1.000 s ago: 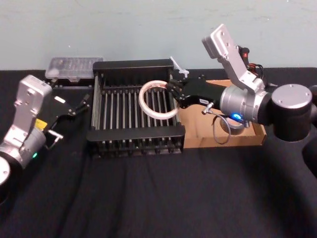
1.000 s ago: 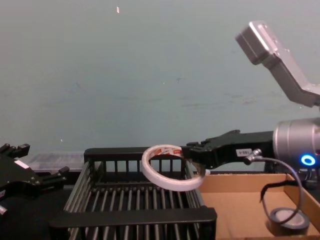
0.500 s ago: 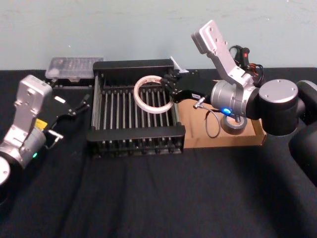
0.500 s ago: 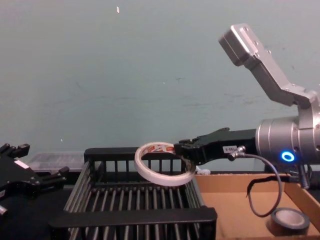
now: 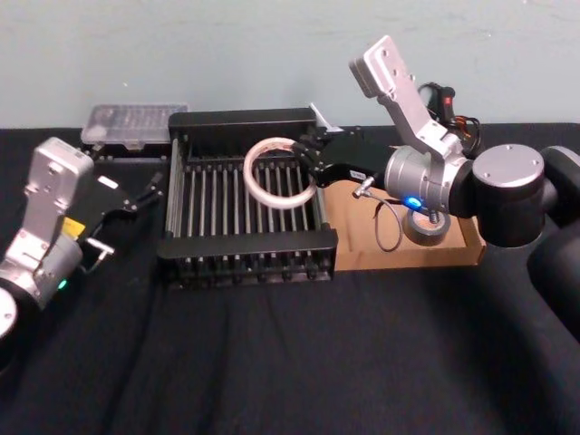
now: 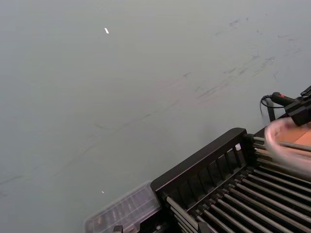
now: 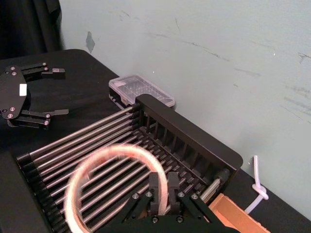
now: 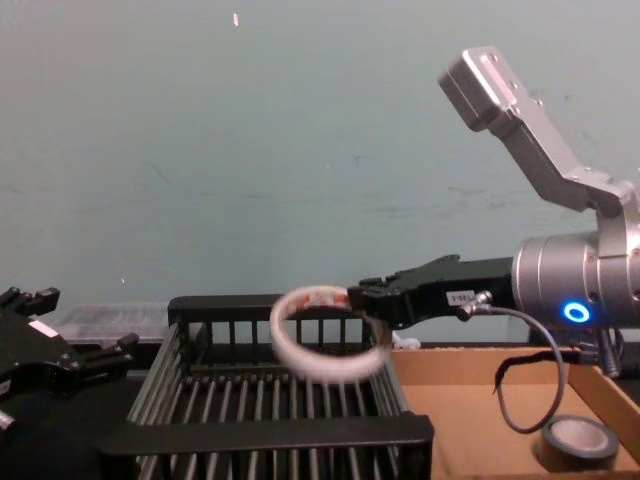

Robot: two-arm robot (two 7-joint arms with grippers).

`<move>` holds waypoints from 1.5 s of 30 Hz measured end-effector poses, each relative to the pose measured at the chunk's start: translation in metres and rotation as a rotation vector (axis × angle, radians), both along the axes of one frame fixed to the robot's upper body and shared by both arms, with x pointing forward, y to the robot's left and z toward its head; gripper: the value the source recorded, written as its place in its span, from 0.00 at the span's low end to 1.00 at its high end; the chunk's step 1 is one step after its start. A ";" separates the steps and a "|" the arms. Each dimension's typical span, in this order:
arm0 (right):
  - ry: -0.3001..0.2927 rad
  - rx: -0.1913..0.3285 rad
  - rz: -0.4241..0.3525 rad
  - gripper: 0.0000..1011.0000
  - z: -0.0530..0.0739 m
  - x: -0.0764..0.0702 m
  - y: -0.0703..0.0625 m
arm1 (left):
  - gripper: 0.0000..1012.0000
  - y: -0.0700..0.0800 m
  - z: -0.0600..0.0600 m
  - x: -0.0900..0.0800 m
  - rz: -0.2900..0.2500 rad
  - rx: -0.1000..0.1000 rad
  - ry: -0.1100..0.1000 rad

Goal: Pick up the white tape and place it into the black box , Pick up the silver tape and place it into the brown box.

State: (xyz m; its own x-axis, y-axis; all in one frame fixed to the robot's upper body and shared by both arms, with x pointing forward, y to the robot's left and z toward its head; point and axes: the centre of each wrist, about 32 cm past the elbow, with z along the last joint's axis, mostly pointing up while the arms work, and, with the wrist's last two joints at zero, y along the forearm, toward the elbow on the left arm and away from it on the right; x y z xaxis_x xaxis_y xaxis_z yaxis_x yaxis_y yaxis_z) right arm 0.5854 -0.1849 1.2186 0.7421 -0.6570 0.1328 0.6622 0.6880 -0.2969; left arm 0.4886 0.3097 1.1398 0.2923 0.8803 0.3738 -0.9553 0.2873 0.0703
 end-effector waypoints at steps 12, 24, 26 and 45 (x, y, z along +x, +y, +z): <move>0.002 0.000 0.001 0.45 0.000 0.000 0.000 | 0.99 0.000 0.000 0.000 0.000 0.000 0.000; 0.003 0.000 0.000 0.86 0.000 0.000 0.000 | 0.99 0.000 0.000 0.000 0.000 0.000 0.000; 0.003 0.000 0.000 0.88 0.000 0.000 0.000 | 0.99 0.000 0.000 0.000 0.000 0.000 0.000; -0.129 0.052 -0.134 0.99 -0.007 -0.034 -0.024 | 0.99 0.000 0.000 0.000 0.000 0.000 0.000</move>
State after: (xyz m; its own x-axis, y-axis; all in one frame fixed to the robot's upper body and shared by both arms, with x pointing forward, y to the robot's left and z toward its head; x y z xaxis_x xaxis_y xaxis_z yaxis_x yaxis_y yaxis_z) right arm 0.5515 -0.2087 1.2118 0.6263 -0.7575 0.1844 0.7794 0.6032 -0.1693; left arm 0.4886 0.3097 1.1398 0.2922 0.8803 0.3738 -0.9553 0.2873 0.0702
